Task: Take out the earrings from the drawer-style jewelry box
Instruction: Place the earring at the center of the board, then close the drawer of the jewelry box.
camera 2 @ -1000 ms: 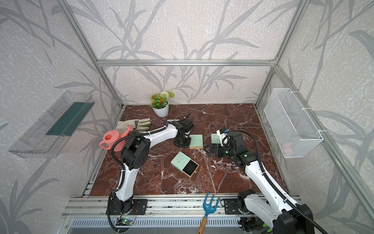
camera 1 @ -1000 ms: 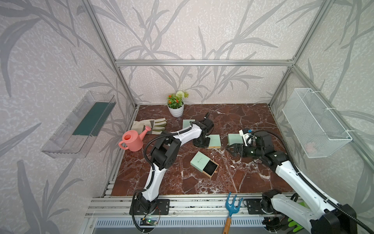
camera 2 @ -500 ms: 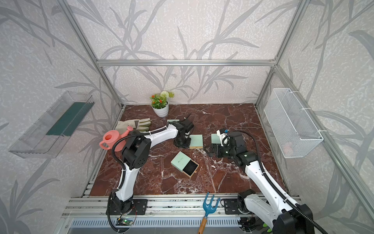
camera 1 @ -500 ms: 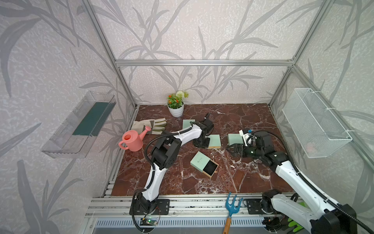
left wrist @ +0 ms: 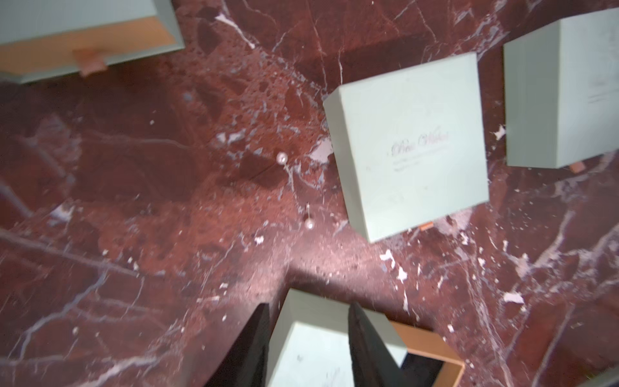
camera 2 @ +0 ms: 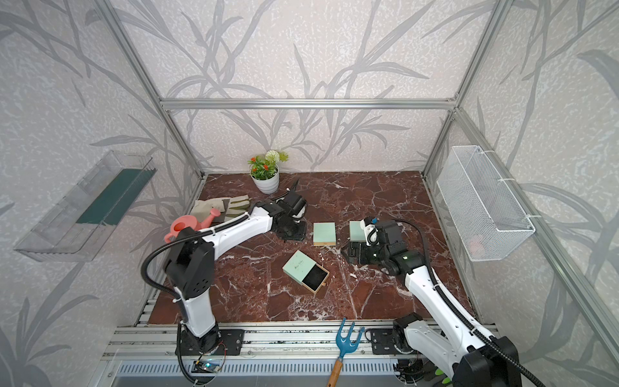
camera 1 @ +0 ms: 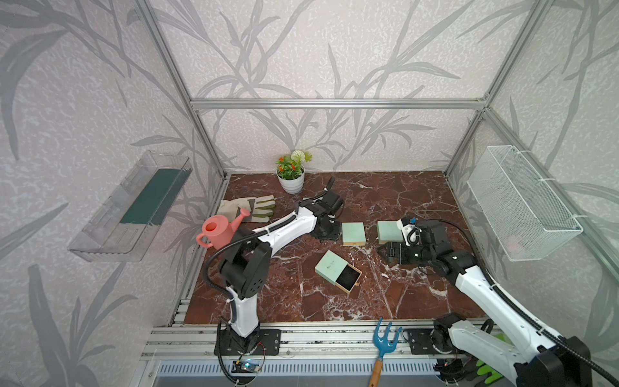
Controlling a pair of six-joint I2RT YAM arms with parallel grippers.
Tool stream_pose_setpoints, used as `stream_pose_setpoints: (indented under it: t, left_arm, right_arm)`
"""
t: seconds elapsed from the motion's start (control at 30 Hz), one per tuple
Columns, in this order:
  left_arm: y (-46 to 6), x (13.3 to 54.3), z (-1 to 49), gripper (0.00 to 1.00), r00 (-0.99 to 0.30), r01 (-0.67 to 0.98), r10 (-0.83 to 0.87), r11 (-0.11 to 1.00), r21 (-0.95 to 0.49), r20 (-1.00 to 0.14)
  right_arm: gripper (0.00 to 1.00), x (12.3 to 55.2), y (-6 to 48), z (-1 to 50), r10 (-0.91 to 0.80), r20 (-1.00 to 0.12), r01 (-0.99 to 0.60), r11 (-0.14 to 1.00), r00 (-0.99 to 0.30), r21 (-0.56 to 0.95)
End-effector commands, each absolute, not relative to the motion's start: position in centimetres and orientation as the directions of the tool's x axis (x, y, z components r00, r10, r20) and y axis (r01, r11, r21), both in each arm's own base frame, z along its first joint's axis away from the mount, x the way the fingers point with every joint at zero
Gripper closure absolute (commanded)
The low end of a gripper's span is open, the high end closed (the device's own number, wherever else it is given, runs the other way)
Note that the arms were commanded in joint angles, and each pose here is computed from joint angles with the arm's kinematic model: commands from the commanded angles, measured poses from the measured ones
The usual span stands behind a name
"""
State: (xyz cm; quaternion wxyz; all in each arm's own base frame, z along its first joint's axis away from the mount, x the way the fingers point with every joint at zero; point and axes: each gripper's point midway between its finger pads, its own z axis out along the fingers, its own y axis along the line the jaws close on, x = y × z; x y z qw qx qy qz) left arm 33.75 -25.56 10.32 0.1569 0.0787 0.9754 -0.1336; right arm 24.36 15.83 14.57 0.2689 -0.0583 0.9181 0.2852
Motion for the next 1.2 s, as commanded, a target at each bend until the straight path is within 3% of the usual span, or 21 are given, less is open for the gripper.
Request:
stream_pose_setpoints:
  t: [0.0, 0.07, 0.27, 0.37, 0.7, 1.17]
  left_arm:
    - [-24.3, 33.1, 12.3, 0.43, -0.931, 0.112, -0.049, 0.904, -0.412, -0.361]
    - [-23.3, 32.1, 12.7, 0.01, -0.931, 0.076, -0.131, 0.843, -0.532, -0.341]
    - [-22.3, 29.3, 11.1, 0.01, -0.953, 0.021, -0.186, 0.748, -0.664, -0.24]
    - [-23.3, 29.0, 9.9, 0.01, -0.964, 0.004, -0.186, 0.708, -0.706, -0.191]
    - [-25.8, 28.2, 7.7, 0.01, -0.99, 0.001, -0.105, 0.669, -0.743, -0.096]
    - [-27.1, 26.9, 6.8, 0.01, -0.996, 0.014, -0.057, 0.675, -0.738, -0.071]
  right_arm:
    - [0.16, 22.5, 17.0, 13.1, -0.004, -0.484, -0.264, 0.842, -0.875, 0.47]
    - [0.23, 21.0, 18.2, 11.5, -0.042, -0.445, -0.269, 0.846, -0.894, 0.459]
    - [0.72, 18.1, 20.7, 6.7, -0.065, -0.345, -0.233, 0.85, -0.936, 0.473]
    - [0.84, 18.0, 21.5, 5.9, -0.046, -0.33, -0.21, 0.852, -0.943, 0.479]
    - [0.89, 18.5, 23.0, 4.5, -0.027, -0.312, -0.186, 0.85, -0.95, 0.492]
    - [0.91, 19.6, 25.7, 4.4, -0.009, -0.305, -0.19, 0.799, -0.952, 0.57]
